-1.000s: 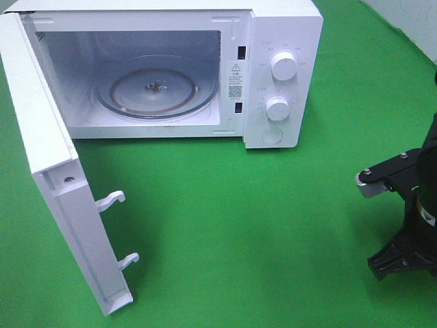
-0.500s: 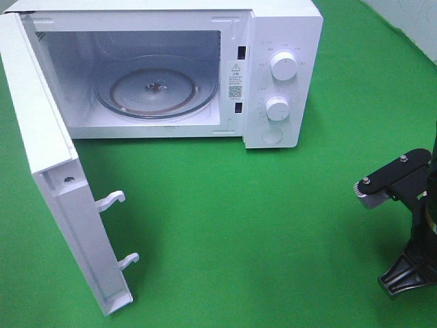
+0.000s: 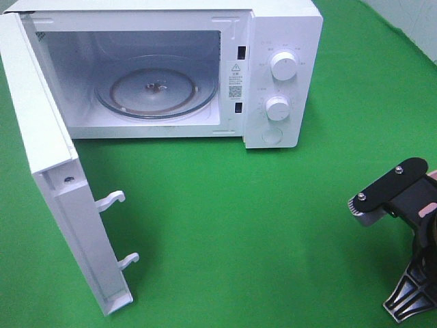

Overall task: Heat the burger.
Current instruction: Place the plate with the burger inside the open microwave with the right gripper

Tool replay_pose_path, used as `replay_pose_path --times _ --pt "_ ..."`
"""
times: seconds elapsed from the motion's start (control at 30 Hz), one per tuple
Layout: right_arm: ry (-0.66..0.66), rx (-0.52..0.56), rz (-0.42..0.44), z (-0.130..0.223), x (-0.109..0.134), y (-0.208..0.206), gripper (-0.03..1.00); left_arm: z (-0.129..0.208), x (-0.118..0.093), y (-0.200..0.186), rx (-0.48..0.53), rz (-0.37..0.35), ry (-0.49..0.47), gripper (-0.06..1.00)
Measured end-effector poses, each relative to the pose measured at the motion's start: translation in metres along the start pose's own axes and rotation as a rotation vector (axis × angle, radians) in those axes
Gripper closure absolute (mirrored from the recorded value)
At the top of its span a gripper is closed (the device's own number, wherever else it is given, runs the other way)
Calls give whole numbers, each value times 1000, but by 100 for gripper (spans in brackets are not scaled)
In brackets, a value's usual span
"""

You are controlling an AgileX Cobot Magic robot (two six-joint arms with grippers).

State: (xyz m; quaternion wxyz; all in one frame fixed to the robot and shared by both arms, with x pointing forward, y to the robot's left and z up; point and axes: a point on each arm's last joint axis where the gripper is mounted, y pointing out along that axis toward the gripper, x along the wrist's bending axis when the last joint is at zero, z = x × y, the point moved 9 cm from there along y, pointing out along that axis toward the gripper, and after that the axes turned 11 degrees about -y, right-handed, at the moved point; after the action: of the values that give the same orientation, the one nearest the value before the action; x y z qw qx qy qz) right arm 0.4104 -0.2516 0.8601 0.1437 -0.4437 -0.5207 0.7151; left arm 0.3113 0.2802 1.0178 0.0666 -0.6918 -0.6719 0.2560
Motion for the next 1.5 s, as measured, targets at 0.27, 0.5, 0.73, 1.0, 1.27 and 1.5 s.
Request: replay_pose_path --times 0.27,0.5,0.73,1.0,1.27,1.5 --pt "-87 -60 3 -6 15 -11 94 0 0 0 0 0 0 -5" --pt "-138 -89 7 -9 24 -16 94 0 0 0 0 0 0 -5" --pt "-212 -131 17 -12 35 -23 94 0 0 0 0 0 0 -5" --pt "-261 -160 24 -14 43 -28 94 0 0 0 0 0 0 -5" --pt "-408 -211 68 -19 48 -34 94 0 0 0 0 0 0 -5" --pt "-431 -226 94 -23 44 -35 94 0 0 0 0 0 0 -5"
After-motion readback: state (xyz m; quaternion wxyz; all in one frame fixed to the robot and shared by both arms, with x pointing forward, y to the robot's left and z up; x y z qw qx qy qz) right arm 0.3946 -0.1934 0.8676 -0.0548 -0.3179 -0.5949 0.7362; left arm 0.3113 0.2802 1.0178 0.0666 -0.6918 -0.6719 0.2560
